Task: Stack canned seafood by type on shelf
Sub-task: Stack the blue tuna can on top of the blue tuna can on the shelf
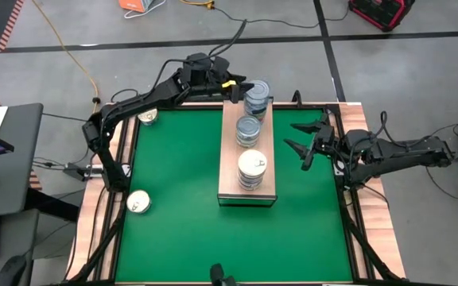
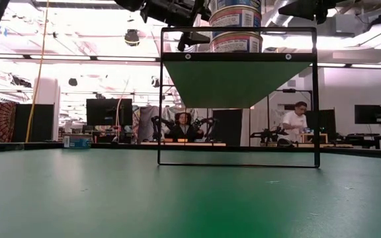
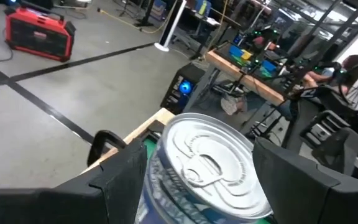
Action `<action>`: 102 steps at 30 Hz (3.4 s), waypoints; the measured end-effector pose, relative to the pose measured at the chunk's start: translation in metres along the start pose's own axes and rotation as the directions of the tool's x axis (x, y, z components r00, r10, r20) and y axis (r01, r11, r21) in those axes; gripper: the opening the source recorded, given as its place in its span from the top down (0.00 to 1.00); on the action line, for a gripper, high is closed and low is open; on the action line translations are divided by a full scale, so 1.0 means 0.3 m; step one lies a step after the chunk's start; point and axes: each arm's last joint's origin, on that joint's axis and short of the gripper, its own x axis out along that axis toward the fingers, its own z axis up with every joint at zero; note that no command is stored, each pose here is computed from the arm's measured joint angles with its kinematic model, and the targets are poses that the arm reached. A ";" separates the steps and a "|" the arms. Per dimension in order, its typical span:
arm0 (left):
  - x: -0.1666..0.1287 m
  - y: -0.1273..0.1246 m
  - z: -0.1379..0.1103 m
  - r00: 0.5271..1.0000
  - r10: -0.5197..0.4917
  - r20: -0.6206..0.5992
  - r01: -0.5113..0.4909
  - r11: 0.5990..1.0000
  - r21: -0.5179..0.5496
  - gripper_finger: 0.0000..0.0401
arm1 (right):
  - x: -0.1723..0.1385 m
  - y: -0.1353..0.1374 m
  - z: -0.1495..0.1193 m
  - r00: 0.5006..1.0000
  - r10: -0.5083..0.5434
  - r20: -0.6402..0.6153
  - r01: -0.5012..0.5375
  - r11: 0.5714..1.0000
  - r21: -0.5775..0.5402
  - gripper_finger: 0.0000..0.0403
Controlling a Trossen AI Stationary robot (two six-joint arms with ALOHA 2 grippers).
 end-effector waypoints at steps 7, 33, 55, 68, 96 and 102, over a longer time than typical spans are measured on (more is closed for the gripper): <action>-0.055 0.006 0.050 0.997 0.061 0.050 -0.068 0.987 0.144 0.30 | 0.000 0.000 -0.005 1.000 0.001 -0.015 -0.001 1.000 -0.003 0.27; -0.370 0.313 -0.379 0.145 0.859 -0.492 -0.307 0.511 0.803 0.30 | 0.012 0.010 -0.021 0.999 0.007 -0.053 -0.005 0.999 0.033 0.27; -0.500 0.560 -0.578 -0.057 0.880 -0.472 -0.378 0.419 0.826 0.50 | 0.012 0.010 -0.020 0.999 0.007 -0.050 -0.006 1.000 0.027 0.27; -0.541 0.578 -0.692 -0.098 0.877 -0.471 -0.249 0.436 0.865 0.78 | 0.012 0.010 -0.018 0.999 0.007 -0.043 -0.006 1.000 0.028 0.27; -0.461 0.101 -0.758 -0.086 0.693 -0.716 -0.068 0.713 0.698 1.00 | 0.012 0.010 -0.017 0.999 0.007 -0.040 -0.005 0.999 0.036 0.27; -0.437 0.018 -0.637 0.057 0.846 -0.531 -0.017 0.532 0.846 0.93 | 0.012 0.010 -0.017 0.999 0.007 -0.041 -0.006 0.999 0.037 0.27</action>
